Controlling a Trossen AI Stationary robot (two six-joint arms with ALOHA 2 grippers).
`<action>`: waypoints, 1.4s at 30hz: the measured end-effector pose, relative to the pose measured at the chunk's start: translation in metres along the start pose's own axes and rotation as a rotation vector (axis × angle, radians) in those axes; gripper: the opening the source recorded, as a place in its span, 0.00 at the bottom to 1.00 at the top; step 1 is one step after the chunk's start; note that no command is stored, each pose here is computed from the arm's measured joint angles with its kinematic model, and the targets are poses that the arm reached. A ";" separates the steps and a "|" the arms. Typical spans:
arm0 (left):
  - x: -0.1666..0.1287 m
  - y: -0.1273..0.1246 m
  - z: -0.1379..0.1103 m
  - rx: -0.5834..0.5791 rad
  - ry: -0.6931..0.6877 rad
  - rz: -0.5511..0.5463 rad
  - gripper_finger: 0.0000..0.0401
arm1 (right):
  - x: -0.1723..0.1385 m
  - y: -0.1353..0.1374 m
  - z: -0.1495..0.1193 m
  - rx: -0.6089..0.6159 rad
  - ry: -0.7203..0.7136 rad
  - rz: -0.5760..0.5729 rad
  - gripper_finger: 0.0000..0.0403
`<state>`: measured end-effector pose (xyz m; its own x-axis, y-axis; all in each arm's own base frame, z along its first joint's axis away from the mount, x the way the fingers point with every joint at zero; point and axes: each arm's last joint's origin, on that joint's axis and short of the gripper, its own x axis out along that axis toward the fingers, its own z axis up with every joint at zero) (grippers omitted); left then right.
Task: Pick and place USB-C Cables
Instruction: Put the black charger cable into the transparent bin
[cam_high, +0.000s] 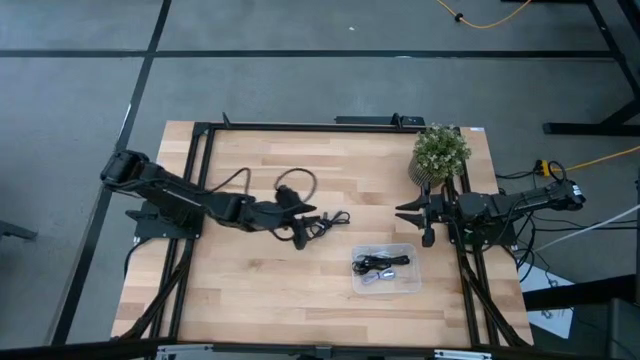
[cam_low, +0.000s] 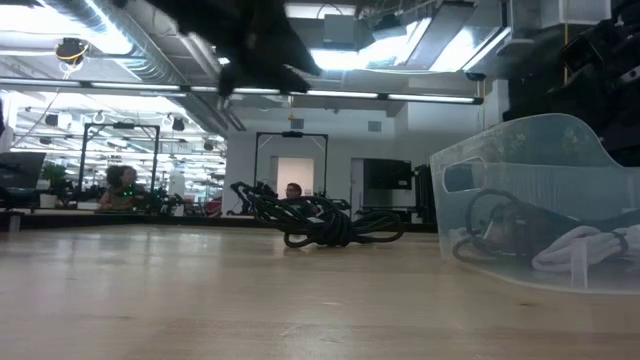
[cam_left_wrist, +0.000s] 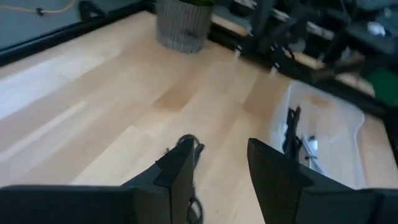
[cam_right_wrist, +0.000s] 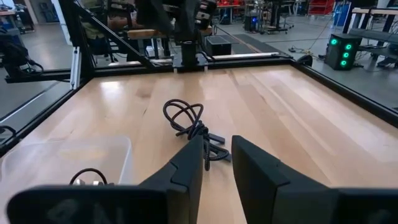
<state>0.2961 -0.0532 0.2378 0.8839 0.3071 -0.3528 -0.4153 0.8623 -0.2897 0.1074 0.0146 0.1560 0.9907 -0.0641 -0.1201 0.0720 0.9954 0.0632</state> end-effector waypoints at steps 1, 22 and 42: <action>0.006 -0.003 0.003 0.029 0.020 -0.002 0.36 | 0.000 0.000 0.000 0.001 0.000 0.000 0.22; 0.065 -0.023 -0.019 0.485 0.468 -0.013 0.36 | 0.000 0.000 0.000 -0.001 0.003 0.009 0.22; 0.094 0.013 -0.032 0.447 0.593 0.099 0.37 | 0.002 0.003 -0.005 -0.008 0.060 0.076 0.22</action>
<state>0.3670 -0.0256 0.1726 0.5303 0.2323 -0.8154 -0.2484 0.9621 0.1126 0.1094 0.0174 0.1511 0.9846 0.0161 -0.1743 -0.0046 0.9978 0.0662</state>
